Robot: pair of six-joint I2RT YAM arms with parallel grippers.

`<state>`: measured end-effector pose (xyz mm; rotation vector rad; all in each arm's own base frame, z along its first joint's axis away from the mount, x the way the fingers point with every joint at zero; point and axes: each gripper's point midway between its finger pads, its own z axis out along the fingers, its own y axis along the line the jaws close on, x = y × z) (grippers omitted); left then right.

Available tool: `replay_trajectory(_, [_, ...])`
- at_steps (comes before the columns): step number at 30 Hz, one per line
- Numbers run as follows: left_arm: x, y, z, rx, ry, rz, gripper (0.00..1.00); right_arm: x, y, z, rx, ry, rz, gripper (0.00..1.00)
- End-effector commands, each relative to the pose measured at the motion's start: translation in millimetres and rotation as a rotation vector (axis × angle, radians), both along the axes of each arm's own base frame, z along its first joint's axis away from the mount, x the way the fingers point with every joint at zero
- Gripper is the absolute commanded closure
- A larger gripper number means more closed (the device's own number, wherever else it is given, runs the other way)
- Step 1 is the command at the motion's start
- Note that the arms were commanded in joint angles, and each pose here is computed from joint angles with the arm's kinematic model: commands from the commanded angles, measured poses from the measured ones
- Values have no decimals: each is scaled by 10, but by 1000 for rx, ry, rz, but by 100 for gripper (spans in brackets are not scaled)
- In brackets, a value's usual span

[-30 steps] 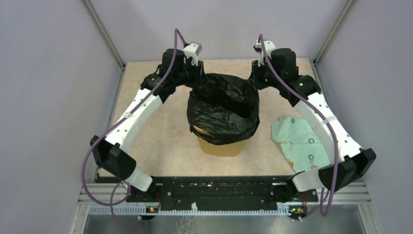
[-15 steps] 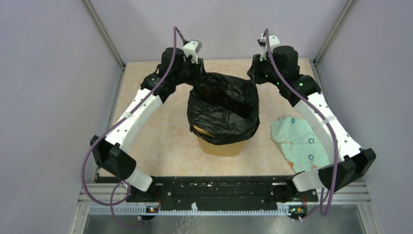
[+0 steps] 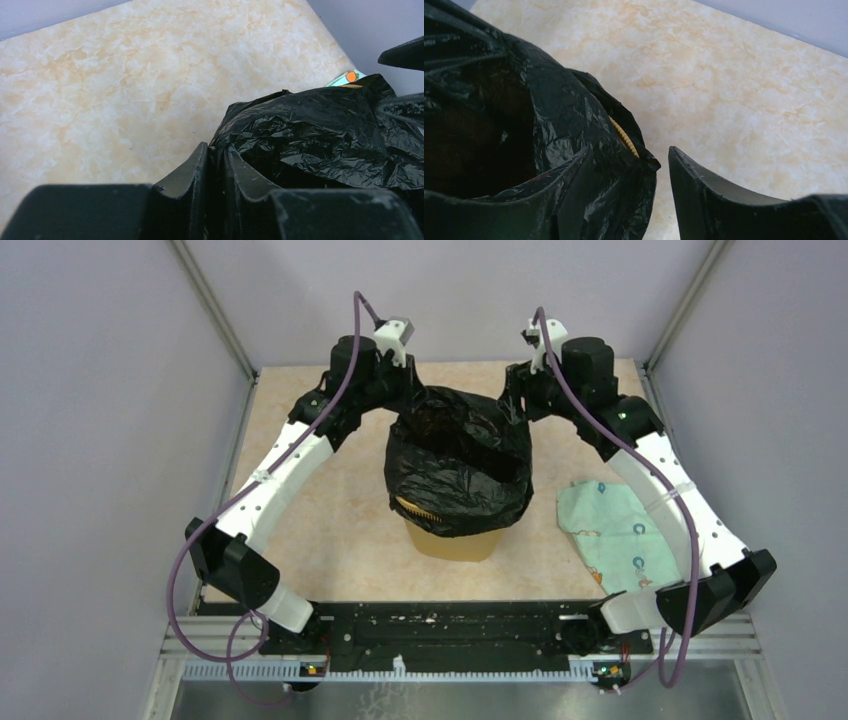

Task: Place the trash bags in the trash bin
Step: Place the trash bag in the trash bin.

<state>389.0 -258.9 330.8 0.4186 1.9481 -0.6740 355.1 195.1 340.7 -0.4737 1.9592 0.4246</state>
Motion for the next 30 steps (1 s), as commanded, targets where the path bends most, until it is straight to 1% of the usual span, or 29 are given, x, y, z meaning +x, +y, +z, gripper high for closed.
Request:
replay_trajectory(1, [34, -90, 303, -65, -82, -23, 78, -116, 122, 326, -24, -93, 98, 40])
replay_trajectory(7, [88, -110, 287, -65, -82, -17, 81, -82, 313, 315, -90, -90, 157, 40])
replay_trajectory(12, [132, -120, 290, -64, -86, -11, 84, -21, 424, 216, -128, -62, 182, 40])
replay_trajectory(17, [160, -134, 309, -68, -92, -10, 85, -60, 549, 86, -164, -32, 230, 40])
replay_trajectory(19, [168, -148, 302, -68, -91, -14, 85, -33, 549, 38, -178, -22, 217, 43])
replay_trajectory(20, [174, -145, 307, -68, -92, -12, 85, -7, 531, 24, -187, -21, 203, 46])
replay_trajectory(25, [190, -148, 305, -70, -94, -9, 85, 91, 455, 132, -194, -57, 133, 78])
replay_trajectory(26, [194, -147, 304, -69, -95, -7, 86, 105, 446, 173, -191, -68, 123, 83])
replay_trajectory(28, [201, -144, 307, -68, -97, -5, 86, 133, 430, 229, -187, -84, 106, 89])
replay_trajectory(30, [210, -147, 302, -68, -99, -3, 86, 183, 392, 265, -192, -102, 73, 93])
